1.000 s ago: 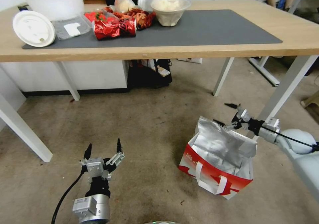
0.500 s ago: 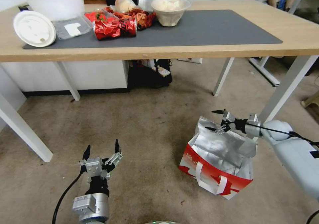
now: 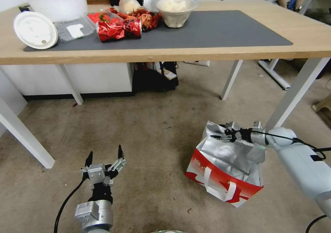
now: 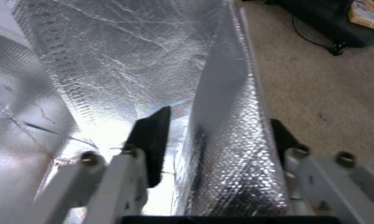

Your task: Pick up the food delivery bag from the floor and place it on the table.

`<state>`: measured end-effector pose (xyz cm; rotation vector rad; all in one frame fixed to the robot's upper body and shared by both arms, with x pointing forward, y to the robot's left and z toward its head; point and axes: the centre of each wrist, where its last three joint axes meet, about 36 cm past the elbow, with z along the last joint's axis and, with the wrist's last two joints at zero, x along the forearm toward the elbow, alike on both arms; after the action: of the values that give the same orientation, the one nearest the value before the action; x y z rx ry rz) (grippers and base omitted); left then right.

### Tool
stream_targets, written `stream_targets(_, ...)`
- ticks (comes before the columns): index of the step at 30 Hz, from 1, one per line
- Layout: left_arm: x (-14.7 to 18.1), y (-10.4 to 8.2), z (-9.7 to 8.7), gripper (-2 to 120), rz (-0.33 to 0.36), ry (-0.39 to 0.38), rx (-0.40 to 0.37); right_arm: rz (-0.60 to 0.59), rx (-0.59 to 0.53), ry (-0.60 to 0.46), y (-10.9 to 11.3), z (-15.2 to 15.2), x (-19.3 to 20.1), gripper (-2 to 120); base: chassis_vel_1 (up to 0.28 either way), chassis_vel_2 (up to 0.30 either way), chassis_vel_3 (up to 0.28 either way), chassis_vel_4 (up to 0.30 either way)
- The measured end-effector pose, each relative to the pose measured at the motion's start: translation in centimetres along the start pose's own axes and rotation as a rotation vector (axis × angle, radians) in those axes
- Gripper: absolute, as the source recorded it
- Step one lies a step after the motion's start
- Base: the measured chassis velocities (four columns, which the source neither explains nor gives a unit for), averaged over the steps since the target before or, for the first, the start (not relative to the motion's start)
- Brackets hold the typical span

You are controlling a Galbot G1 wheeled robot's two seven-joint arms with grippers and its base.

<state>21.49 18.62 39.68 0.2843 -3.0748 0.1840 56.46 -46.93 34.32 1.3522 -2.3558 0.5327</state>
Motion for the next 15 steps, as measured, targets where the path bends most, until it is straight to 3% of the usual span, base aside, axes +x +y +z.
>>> stream_targets(5,-0.09,0.0,0.01,100,-0.001,0.0,0.002,0.0,-0.003,-0.003,-0.15,0.0,-0.01,28,0.0,0.0,0.0,0.0)
stream_targets(6,-0.11,0.0,0.01,100,-0.002,0.0,0.002,0.0,-0.003,-0.003,-0.22,-0.02,-0.01,19,0.0,0.0,0.0,0.0)
stream_targets(10,-0.13,0.0,0.07,100,-0.004,0.002,0.004,-0.001,-0.002,-0.006,-0.41,-0.07,0.07,4,0.0,0.0,0.0,0.0)
stream_targets(15,-0.14,0.04,0.01,100,-0.006,0.001,0.004,-0.005,-0.002,-0.034,-0.56,-0.45,0.35,0,0.0,0.0,0.0,0.0)
